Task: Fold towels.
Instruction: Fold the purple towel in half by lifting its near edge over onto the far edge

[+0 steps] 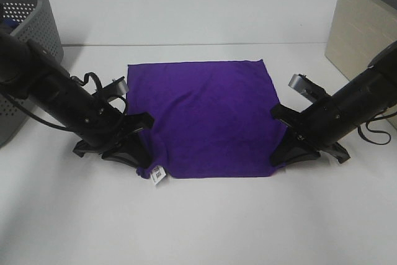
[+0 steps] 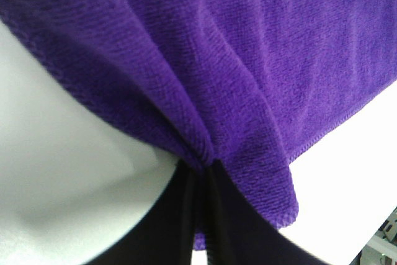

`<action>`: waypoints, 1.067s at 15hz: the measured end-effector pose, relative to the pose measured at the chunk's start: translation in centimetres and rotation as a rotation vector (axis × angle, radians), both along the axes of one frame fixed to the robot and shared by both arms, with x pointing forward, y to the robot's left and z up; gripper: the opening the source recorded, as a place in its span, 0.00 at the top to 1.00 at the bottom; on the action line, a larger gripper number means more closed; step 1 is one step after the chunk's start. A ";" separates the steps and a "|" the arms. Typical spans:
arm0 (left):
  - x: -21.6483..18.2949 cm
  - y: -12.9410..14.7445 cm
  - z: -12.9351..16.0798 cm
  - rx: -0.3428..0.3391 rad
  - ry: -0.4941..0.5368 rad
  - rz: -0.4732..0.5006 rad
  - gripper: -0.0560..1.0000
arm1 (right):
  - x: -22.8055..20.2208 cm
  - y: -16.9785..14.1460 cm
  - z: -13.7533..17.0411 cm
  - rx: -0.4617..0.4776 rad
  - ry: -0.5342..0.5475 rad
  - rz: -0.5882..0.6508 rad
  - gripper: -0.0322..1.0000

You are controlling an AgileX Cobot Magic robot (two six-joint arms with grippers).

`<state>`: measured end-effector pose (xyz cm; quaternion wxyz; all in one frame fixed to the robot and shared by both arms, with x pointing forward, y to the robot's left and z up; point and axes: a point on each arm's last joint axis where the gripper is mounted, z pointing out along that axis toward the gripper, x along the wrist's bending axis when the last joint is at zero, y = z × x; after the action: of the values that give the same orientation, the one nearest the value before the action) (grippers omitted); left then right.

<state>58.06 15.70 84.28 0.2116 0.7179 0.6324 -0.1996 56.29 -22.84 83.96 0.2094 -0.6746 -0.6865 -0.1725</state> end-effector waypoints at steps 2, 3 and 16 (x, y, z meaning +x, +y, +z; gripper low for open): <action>-0.2 0.1 0.4 0.006 -0.015 -0.049 0.94 | 0.1 0.0 0.6 -0.010 -0.026 0.001 0.96; -0.3 0.2 0.7 0.017 -0.028 -0.070 0.94 | 0.1 -0.1 1.0 -0.031 -0.054 0.013 0.96; 6.6 1.3 11.8 0.028 -0.496 0.071 0.94 | 8.2 0.5 11.6 0.002 -0.461 -0.023 0.96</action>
<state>64.61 17.03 96.10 0.3574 0.7251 0.5887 -0.0011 64.48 -22.29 95.53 0.0459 -0.6247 -0.7084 -0.3252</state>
